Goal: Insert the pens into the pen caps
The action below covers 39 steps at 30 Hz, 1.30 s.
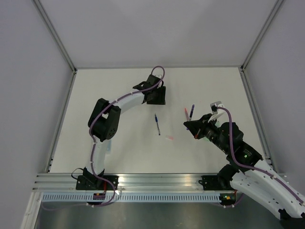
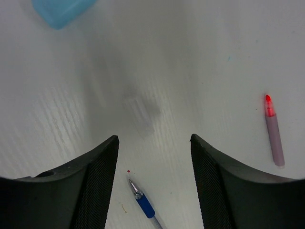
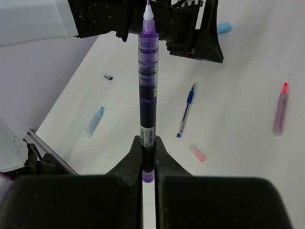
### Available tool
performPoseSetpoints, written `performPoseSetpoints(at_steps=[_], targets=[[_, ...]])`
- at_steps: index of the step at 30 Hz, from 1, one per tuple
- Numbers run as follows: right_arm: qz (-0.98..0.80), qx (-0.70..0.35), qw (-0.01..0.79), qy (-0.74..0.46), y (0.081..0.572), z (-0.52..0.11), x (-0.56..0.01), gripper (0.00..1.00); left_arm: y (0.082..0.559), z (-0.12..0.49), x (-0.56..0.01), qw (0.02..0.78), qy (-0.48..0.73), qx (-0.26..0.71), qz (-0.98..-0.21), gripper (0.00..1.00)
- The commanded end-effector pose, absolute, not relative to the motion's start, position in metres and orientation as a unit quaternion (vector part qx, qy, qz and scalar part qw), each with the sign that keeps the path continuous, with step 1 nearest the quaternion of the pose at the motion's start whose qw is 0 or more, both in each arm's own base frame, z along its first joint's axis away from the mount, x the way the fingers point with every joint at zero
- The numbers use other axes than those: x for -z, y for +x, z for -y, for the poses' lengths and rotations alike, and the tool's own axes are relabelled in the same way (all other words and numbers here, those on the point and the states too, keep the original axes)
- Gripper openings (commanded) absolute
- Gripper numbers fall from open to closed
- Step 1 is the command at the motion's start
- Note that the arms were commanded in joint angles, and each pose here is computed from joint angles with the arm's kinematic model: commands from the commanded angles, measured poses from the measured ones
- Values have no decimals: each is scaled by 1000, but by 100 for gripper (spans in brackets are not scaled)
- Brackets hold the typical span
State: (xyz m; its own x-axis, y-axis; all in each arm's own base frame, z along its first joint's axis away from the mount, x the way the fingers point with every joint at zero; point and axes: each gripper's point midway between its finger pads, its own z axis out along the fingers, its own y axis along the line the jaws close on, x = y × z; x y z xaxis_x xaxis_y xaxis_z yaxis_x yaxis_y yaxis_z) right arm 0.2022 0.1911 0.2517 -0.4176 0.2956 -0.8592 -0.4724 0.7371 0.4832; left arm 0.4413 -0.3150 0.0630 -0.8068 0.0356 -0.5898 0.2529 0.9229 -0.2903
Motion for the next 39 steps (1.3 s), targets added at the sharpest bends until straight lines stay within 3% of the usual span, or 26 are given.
performPoseSetpoints(at_steps=[1, 16, 33, 39], targets=[[-745, -374, 550, -58, 202, -193, -266, 0, 450, 313, -60, 308, 78, 151, -936, 66], [-745, -377, 547, -60, 202, -195, -265, 0, 455, 311, -12, 265, 51, 83, -959, 61], [-741, -375, 555, -52, 202, -190, -268, 0, 450, 279, -17, 262, 53, -31, -963, 49], [-742, -372, 556, -51, 202, -189, -268, 0, 450, 287, -17, 265, 71, -9, -962, 48]])
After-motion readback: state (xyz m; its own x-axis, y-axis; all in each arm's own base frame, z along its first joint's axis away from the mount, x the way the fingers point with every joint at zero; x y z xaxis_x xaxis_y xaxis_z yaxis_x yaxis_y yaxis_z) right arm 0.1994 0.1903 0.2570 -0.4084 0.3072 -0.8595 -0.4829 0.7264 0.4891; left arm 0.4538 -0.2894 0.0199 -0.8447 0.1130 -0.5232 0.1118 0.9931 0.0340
